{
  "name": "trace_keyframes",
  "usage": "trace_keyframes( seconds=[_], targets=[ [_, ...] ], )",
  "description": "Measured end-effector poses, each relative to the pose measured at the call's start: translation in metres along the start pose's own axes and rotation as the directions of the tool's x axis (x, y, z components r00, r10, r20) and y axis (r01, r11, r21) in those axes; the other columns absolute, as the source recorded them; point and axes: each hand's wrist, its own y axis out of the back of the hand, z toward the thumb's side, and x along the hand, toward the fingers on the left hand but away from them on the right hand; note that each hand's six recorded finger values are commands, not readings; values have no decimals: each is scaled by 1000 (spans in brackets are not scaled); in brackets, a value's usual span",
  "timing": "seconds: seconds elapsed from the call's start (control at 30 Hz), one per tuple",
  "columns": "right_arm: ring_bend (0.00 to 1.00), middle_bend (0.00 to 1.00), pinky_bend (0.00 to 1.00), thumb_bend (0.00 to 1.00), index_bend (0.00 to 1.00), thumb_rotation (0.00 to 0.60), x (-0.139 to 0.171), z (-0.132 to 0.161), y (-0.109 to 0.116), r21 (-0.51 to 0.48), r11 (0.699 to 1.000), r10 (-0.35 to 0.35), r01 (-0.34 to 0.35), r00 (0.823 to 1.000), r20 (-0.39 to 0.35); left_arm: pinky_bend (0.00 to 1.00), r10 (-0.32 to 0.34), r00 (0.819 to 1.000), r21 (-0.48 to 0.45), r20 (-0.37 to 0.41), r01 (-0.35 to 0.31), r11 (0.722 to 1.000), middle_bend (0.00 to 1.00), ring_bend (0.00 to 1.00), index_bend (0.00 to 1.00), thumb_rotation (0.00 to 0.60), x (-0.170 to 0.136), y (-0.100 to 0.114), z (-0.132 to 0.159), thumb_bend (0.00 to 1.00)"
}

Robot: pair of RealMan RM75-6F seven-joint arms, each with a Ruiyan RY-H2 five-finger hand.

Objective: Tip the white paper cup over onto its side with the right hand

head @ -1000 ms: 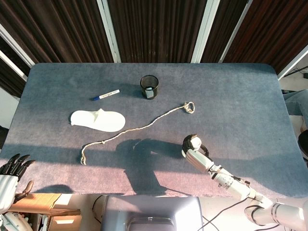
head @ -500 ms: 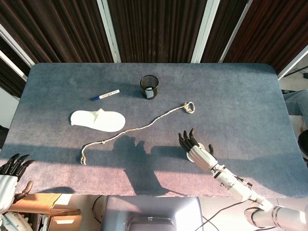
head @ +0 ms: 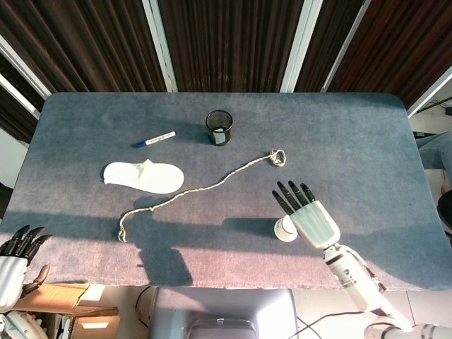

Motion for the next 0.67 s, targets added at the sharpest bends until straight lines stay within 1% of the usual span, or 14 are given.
trace_keyframes(
  seconds=[0.1,0.2,0.3,0.4,0.57,0.67],
  targets=[
    [70,107,245,323,114,600,13,-17,10,-153,988,13,-7,999,41,293,1,1000,0,-3,-1,1000,160,101,255,600,0,0,0,343],
    [70,108,244,359,114,600,28,-41,12,-218,976,6,15,995,97,293,-1,1000,3,-4,1,1000,160,100,255,600,0,-1,0,342],
    [70,108,245,370,117,600,43,-64,10,-215,976,-13,45,988,151,293,-3,1000,7,-1,3,1000,160,101,255,600,1,-1,1,343],
    [70,108,244,370,120,600,54,-79,7,-197,978,-24,63,980,198,293,-2,1000,7,-1,2,1000,160,101,255,600,1,-2,1,342],
    [70,108,244,370,123,600,58,-85,2,-230,971,-11,65,974,228,292,5,1000,11,-2,-5,1000,160,100,255,600,1,-1,1,343],
    [70,108,243,370,123,600,59,-86,-1,-239,969,0,56,973,230,293,5,1000,15,-4,-5,1000,160,100,254,600,2,-2,1,342]
  ],
)
